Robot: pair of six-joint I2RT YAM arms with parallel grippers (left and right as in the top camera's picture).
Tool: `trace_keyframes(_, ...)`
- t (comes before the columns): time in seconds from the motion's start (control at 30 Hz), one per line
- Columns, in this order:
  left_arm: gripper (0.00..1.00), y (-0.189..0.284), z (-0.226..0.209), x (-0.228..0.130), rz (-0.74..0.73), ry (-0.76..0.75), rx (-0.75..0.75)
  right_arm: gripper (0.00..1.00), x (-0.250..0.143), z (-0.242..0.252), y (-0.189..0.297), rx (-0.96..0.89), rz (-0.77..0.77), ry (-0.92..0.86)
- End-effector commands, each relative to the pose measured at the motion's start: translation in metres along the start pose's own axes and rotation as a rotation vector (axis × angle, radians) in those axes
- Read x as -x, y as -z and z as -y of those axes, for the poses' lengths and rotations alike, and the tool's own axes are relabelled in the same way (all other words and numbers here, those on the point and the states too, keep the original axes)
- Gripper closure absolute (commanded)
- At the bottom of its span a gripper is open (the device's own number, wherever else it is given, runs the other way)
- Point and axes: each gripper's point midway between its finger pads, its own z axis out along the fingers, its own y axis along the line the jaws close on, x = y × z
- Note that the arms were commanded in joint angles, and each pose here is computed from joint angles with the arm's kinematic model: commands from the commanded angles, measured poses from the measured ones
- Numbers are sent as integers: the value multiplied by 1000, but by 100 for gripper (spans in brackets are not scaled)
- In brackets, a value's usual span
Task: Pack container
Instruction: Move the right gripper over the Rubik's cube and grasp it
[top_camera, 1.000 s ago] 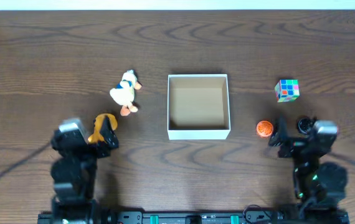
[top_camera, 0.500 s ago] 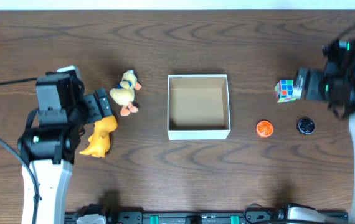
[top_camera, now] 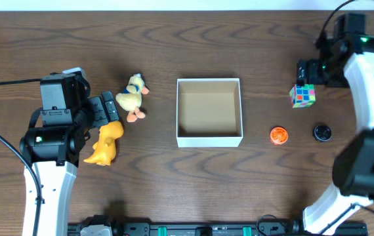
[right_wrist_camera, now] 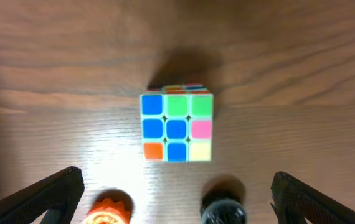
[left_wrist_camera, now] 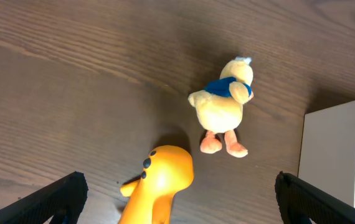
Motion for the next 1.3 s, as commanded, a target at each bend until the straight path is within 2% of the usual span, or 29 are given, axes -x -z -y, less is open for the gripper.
trace_keyframes(0.0,2,5,0,8,21,-10,6,1,-1,5,-23,-12,-50,12)
trace_keyframes(0.33,2,5,0,8,21,-9,6,1,-13,3,-78,2,-159,59)
trace_keyframes(0.53,2,5,0,8,22,-10,6,1,-17,2,-88,7,-182,59)
trace_keyframes(0.67,2,5,0,8,22,-10,6,15,-16,2,-89,7,-179,58)
trace_keyframes(0.83,2,5,0,7,21,-10,6,38,-18,2,-88,8,-186,59)
trace_keyframes(1.03,2,5,0,7,21,-9,6,48,-20,2,-88,9,-196,59)
trace_keyframes(1.27,2,5,0,8,21,-9,6,67,-22,1,-88,10,-204,59)
